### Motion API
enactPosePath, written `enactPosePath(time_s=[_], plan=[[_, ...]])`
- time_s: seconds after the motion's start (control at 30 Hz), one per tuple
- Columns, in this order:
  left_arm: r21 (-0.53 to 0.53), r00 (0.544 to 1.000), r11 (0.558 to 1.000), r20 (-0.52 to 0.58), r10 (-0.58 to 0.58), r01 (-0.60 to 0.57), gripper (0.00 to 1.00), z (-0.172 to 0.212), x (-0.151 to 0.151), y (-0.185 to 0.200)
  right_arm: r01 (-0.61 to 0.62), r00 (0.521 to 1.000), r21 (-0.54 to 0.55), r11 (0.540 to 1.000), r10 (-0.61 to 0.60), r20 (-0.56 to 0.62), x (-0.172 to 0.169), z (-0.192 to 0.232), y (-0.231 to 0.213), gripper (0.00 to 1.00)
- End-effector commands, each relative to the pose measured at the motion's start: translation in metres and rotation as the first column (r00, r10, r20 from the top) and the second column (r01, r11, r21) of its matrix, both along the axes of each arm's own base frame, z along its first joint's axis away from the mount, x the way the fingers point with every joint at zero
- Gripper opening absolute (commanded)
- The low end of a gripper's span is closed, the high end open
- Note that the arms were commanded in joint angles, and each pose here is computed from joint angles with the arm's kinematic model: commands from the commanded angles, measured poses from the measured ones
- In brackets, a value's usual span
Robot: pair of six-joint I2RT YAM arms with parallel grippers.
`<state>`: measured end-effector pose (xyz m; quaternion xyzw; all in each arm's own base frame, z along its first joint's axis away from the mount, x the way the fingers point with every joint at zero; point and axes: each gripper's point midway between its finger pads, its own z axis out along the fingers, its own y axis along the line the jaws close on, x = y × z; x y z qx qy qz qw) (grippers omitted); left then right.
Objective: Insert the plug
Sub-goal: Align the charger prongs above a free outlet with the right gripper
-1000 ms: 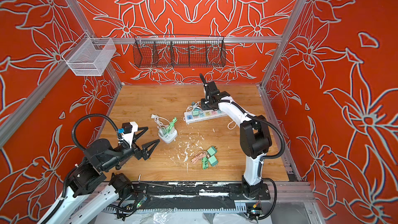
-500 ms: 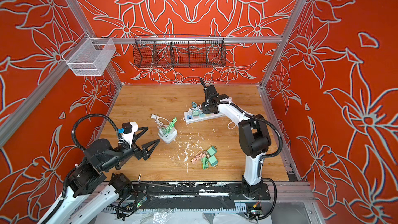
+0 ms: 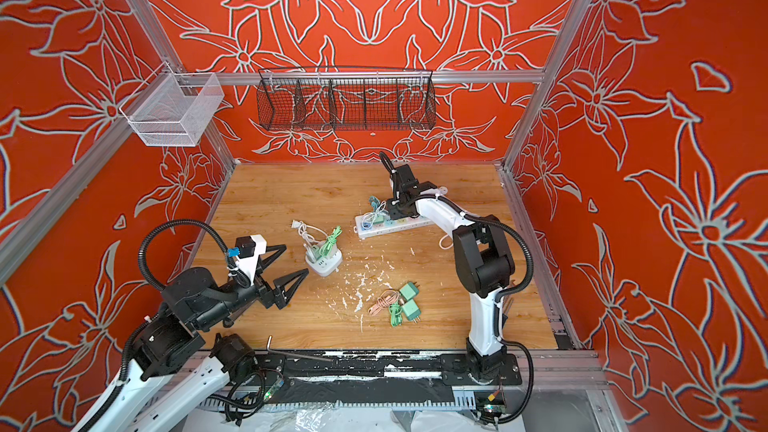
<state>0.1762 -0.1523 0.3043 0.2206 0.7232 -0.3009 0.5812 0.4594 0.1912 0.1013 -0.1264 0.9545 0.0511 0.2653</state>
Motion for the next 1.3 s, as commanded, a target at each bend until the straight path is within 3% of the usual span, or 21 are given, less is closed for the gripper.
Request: enactPosePath(time_s=[0.0, 0.37, 0.8, 1.27], plan=[[0.004, 1.0, 1.0, 0.012, -0.011, 0.011, 0.97, -0.001, 0.0, -0.002, -0.029, 1.0, -0.026, 0.999, 0.029, -0.01, 0.001, -0.005, 0.002, 0.15], [0.005, 1.0, 1.0, 0.013, -0.011, 0.011, 0.97, -0.001, 0.001, -0.002, 0.034, 0.998, 0.025, 0.999, -0.033, -0.051, -0.021, 0.01, -0.003, 0.15], [0.001, 1.0, 1.0, 0.018, -0.018, 0.018, 0.97, 0.001, -0.002, -0.002, -0.019, 0.997, 0.043, 0.999, 0.022, -0.068, -0.046, 0.018, 0.018, 0.15], [-0.001, 1.0, 1.0, 0.024, -0.015, 0.015, 0.97, 0.002, -0.002, -0.002, -0.022, 1.0, -0.065, 0.998, 0.021, -0.012, -0.014, 0.02, 0.003, 0.15]])
